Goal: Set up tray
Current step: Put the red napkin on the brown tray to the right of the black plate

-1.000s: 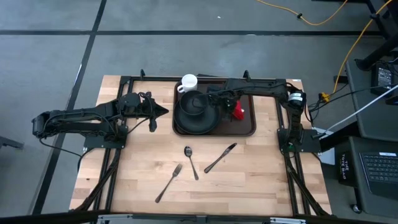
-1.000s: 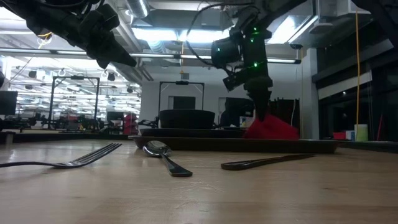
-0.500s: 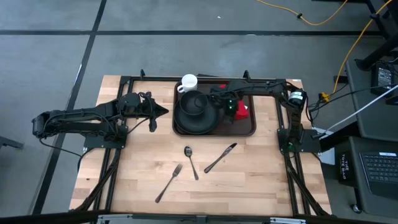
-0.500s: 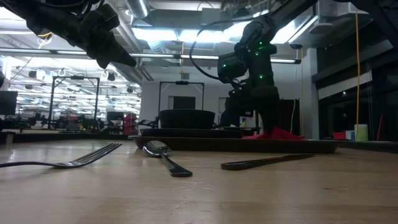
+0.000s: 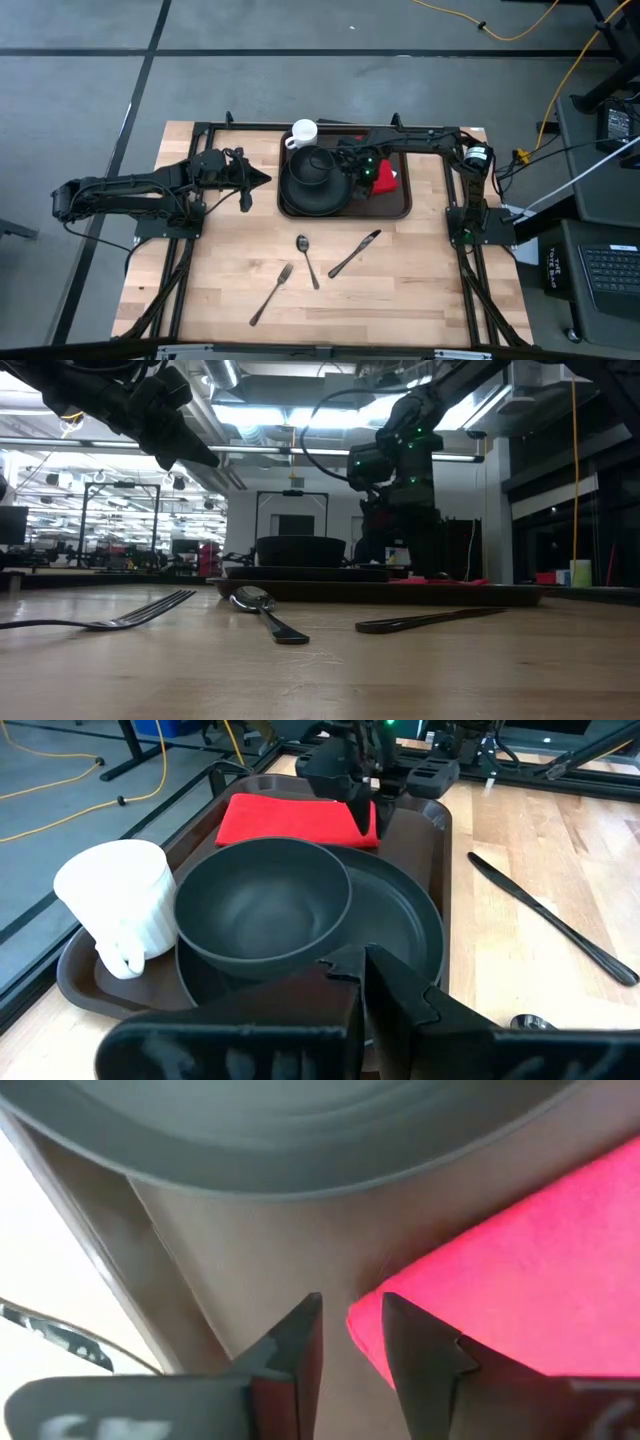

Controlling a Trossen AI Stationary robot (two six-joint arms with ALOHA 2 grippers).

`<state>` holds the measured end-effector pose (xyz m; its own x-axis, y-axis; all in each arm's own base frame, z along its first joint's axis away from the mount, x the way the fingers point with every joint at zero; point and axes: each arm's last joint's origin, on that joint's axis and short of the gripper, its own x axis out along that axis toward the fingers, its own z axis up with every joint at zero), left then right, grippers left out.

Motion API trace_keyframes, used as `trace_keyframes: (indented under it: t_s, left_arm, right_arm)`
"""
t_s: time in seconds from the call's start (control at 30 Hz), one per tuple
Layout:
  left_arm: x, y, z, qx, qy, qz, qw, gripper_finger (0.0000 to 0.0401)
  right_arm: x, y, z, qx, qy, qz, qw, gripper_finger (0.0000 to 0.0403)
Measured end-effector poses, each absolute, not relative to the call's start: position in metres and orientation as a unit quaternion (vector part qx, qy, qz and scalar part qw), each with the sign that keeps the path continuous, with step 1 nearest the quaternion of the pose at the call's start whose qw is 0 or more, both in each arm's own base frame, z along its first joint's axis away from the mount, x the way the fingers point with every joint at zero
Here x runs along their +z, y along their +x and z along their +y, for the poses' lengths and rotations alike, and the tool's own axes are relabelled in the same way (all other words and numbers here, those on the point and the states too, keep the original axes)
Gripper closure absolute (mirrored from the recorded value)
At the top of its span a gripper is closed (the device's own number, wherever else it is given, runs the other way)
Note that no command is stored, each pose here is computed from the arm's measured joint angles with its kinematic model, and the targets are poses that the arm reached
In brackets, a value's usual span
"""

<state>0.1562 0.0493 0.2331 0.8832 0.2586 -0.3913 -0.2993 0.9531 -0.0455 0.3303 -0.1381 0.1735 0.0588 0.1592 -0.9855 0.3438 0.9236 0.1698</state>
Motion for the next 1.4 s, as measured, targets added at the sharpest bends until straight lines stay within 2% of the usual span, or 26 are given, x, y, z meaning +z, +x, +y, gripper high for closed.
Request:
trace_keyframes:
  t_s: [0.27, 0.5, 0.6, 0.73, 0.87, 1.0, 1.2, 1.4]
  left_arm:
    - [0.233, 0.156, 0.049, 0.144, -0.052, 0.194, 0.969, 0.0395]
    - [0.233, 0.156, 0.049, 0.144, -0.052, 0.194, 0.969, 0.0395]
    - [0.233, 0.156, 0.049, 0.144, -0.052, 0.194, 0.969, 0.0395]
    - [0.233, 0.156, 0.049, 0.144, -0.052, 0.194, 0.969, 0.0395]
    - [0.233, 0.156, 0.049, 0.144, -0.052, 0.194, 0.969, 0.0395]
    - [0.233, 0.156, 0.049, 0.143, -0.047, 0.195, 0.969, 0.0395]
    - [0.233, 0.156, 0.049, 0.141, -0.035, 0.196, 0.970, 0.0395]
    - [0.233, 0.156, 0.049, 0.143, -0.045, 0.195, 0.969, 0.0395]
  right_arm:
    - [0.187, 0.334, -0.150, -0.058, 0.161, 0.668, 0.724, 0.0296]
    - [0.205, 0.313, -0.166, -0.090, 0.168, 0.672, 0.716, 0.0300]
    - [0.214, 0.303, -0.172, -0.101, 0.167, 0.659, 0.726, 0.0322]
    - [0.223, 0.292, -0.176, -0.120, 0.161, 0.637, 0.745, 0.0384]
    - [0.209, 0.275, -0.169, -0.155, 0.130, 0.669, 0.715, 0.0395]
    - [0.182, 0.258, -0.156, -0.147, 0.125, 0.689, 0.699, 0.0398]
    - [0.161, 0.246, -0.147, -0.150, 0.122, 0.652, 0.733, 0.0399]
    - [0.153, 0.243, -0.145, -0.160, 0.133, 0.650, 0.731, 0.0401]
